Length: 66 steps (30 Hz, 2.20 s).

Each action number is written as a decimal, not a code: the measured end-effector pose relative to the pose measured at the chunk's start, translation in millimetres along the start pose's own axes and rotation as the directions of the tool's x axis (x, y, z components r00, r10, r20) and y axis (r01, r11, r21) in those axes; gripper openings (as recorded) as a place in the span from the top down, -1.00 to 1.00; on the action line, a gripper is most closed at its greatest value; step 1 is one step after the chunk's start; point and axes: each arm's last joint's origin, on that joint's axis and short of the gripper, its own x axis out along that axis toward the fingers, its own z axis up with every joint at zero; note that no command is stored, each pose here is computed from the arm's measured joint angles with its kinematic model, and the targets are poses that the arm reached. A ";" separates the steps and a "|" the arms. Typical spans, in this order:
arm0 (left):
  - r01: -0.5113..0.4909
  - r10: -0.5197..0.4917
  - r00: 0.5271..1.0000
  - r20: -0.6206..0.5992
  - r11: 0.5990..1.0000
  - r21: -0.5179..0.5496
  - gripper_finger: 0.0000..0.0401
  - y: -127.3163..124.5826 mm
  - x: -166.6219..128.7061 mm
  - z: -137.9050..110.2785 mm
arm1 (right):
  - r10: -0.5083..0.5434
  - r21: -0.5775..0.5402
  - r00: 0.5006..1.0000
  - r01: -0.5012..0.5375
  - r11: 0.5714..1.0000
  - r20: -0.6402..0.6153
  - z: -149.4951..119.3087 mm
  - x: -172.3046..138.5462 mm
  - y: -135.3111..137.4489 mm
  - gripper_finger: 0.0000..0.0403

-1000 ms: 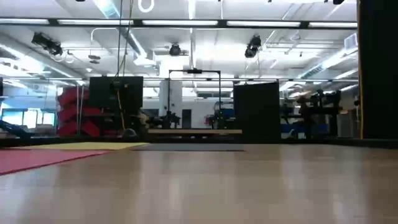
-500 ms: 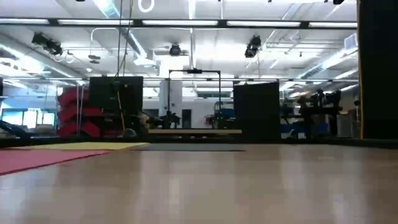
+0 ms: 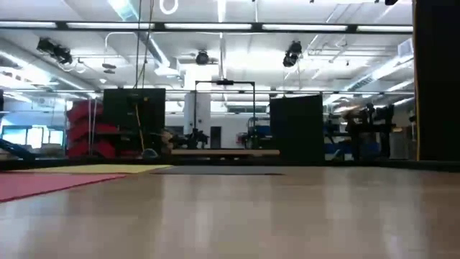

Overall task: Organize paper
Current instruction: Put the black paper to the top right of the table

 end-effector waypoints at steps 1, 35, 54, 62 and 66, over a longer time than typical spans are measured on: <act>0.001 -0.001 1.000 0.010 1.000 0.000 1.00 0.0 0.0 1.0 | 0.000 0.000 1.000 0.000 1.000 0.000 0.0 0.0 0.0 0.99; -0.311 0.269 0.805 -0.528 0.950 0.010 0.84 8.9 100.4 -77.0 | 0.000 0.000 1.000 0.000 1.000 0.000 0.0 0.0 0.0 0.99; -0.311 0.227 0.559 -0.797 0.949 0.052 0.32 0.2 154.8 -163.3 | -0.001 0.000 1.000 0.001 1.000 0.000 0.0 -0.1 0.0 0.99; -0.348 0.266 0.487 -0.832 0.933 0.095 -0.11 18.0 173.8 -186.3 | 0.000 0.000 1.000 0.000 1.000 0.000 0.0 0.0 0.0 0.99; -0.322 0.237 0.469 -0.851 0.943 0.085 -0.14 26.8 190.7 -183.3 | 0.000 0.000 1.000 0.000 1.000 0.000 0.0 0.0 0.0 0.99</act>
